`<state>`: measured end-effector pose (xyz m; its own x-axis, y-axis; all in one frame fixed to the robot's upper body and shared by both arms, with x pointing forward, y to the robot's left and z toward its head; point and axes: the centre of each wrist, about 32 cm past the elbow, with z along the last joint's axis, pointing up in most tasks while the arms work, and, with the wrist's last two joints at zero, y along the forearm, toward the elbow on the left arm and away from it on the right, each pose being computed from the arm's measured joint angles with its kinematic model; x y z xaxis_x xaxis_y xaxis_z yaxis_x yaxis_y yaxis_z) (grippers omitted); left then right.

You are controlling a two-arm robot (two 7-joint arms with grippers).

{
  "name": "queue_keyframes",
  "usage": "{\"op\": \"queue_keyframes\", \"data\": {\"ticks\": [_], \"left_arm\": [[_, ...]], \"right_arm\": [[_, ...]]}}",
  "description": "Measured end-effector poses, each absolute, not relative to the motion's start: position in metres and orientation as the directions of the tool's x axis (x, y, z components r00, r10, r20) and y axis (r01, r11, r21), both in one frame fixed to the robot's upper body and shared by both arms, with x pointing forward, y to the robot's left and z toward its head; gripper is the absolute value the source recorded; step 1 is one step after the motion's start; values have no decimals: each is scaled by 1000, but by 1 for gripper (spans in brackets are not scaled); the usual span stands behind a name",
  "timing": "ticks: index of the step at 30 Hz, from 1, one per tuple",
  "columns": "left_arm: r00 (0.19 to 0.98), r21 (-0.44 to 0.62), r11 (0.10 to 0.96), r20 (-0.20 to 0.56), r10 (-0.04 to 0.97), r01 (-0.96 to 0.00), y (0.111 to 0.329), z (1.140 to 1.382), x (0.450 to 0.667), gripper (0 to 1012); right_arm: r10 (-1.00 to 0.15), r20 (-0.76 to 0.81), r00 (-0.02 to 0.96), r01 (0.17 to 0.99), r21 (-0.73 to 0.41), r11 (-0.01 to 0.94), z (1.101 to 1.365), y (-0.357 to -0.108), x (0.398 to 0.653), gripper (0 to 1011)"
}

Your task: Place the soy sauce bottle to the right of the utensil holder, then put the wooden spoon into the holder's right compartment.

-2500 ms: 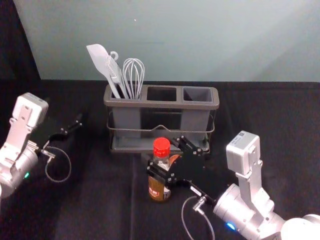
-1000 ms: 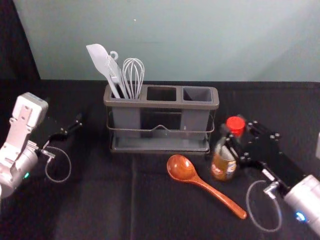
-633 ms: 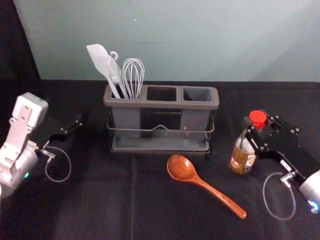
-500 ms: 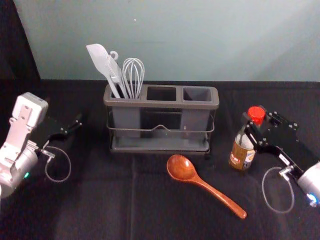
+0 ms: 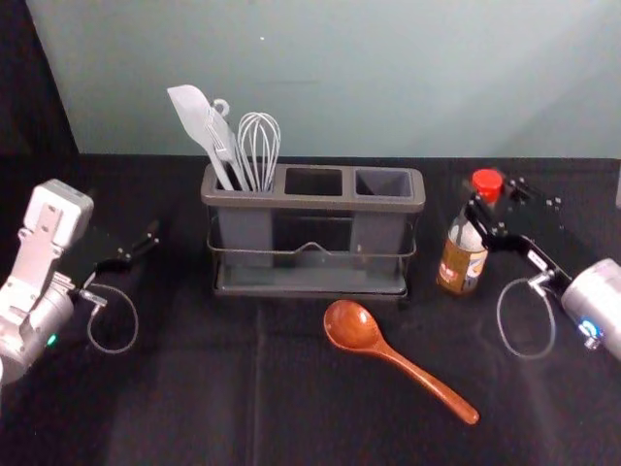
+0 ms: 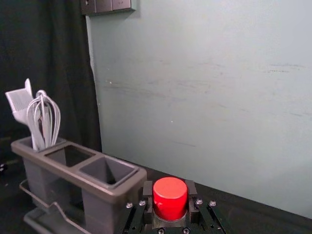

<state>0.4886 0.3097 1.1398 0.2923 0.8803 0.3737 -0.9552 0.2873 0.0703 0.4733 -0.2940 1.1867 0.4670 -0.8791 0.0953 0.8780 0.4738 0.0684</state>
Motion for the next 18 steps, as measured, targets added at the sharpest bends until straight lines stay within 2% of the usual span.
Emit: {"op": "queue_keyframes", "data": {"ticks": [8,18], "left_arm": [[292,70,287,374,880,-955,310,1140,489,1000],[292,70,287,374,880,-955,310,1140,489,1000]], "right_arm": [[-882,75,465,880,62,470,1184,-287,486,393],[-887,66,458,883,79,462,1177,-284,491,393]]}}
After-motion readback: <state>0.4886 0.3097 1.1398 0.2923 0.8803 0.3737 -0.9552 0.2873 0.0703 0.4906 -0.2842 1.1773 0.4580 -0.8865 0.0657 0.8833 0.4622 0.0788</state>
